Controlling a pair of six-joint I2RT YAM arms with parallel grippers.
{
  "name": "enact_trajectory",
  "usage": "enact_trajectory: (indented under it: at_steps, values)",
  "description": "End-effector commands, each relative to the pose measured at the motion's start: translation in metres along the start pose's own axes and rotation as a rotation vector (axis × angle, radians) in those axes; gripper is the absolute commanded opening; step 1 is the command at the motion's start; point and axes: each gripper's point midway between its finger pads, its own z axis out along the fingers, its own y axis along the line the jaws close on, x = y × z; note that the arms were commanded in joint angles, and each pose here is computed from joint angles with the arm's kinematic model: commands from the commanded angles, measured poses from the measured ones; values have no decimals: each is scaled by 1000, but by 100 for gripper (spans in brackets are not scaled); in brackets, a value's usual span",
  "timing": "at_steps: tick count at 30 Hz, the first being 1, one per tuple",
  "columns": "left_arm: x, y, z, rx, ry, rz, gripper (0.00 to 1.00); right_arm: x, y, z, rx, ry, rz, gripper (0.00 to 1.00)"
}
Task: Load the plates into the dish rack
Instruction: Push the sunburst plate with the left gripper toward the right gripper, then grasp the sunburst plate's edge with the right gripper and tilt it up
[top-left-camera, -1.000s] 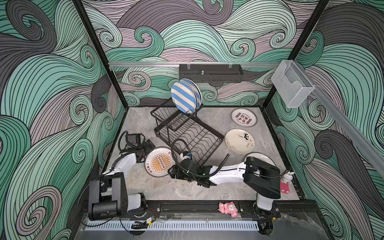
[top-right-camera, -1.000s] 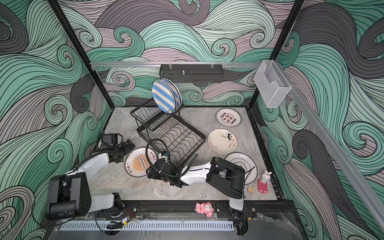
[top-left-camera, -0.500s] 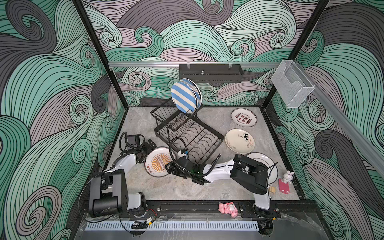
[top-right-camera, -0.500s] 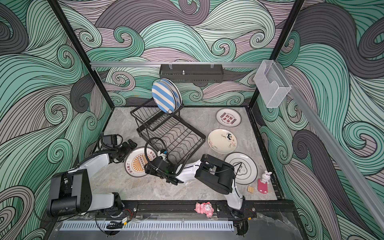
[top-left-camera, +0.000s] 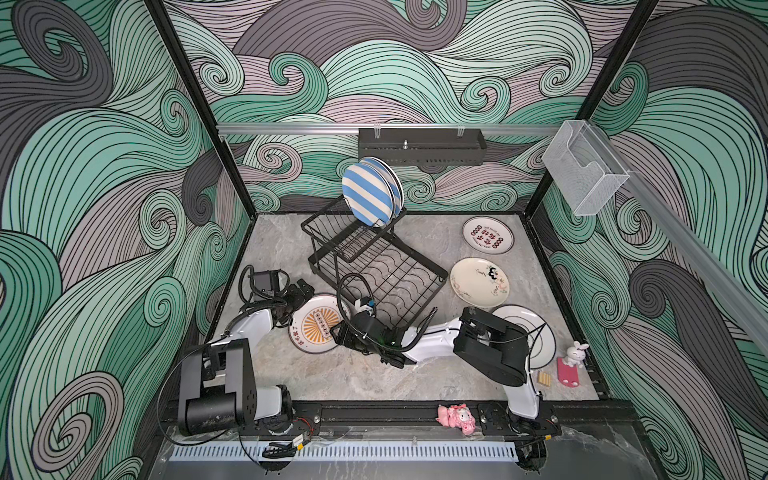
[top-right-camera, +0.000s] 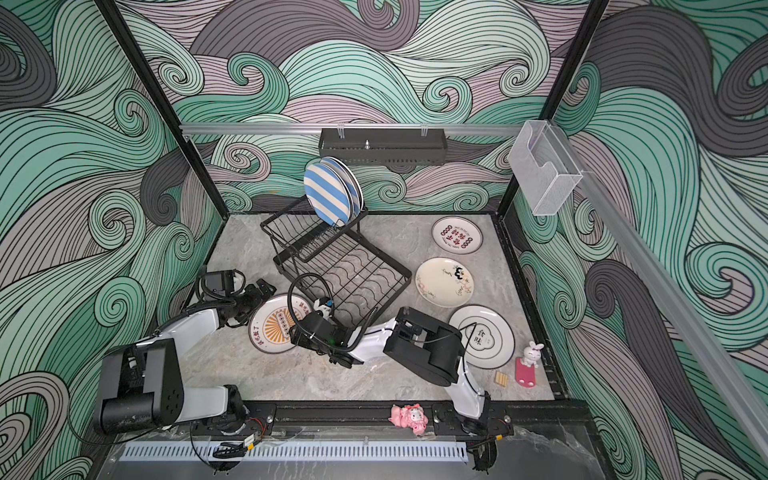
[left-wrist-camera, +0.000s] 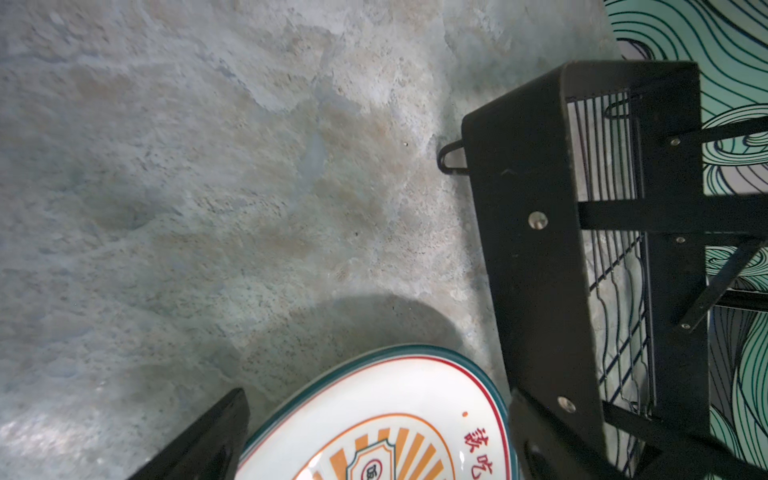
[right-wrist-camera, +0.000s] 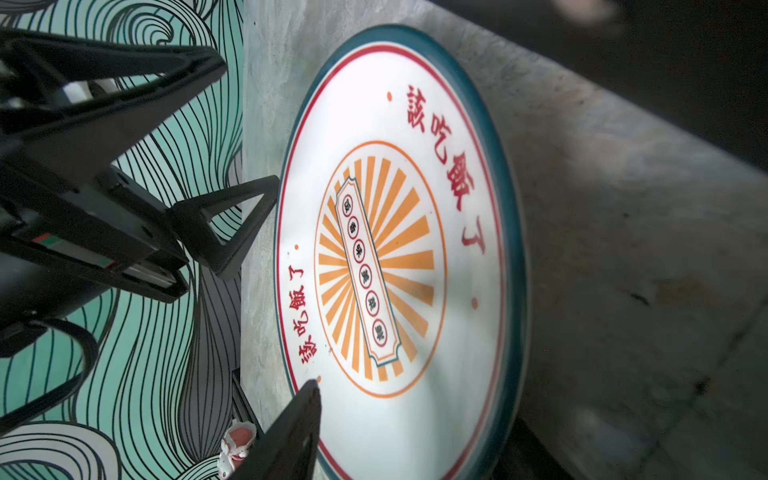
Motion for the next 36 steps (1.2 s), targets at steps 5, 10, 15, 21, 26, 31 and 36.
enact_trajectory:
  at_steps: [5,10,15,21,26,31,36]
  values:
    - [0,-5,-8,32,-11,0,99,27,-57,16,147,112,113,37]
    - [1,-6,-8,39,-6,0,99,31,-63,20,154,127,133,19]
    - [2,-5,-12,36,-9,-3,98,25,-55,19,149,114,95,8]
    - [-1,-9,-24,32,-29,-2,99,19,-45,13,143,95,45,0]
    - [-6,-17,-49,36,-67,5,99,11,-32,2,124,65,-12,0]
    - [-16,-30,-83,38,-97,26,99,6,-12,-12,91,44,-81,0]
    - [-22,-43,-104,68,-116,50,99,5,8,-28,34,39,-116,0]
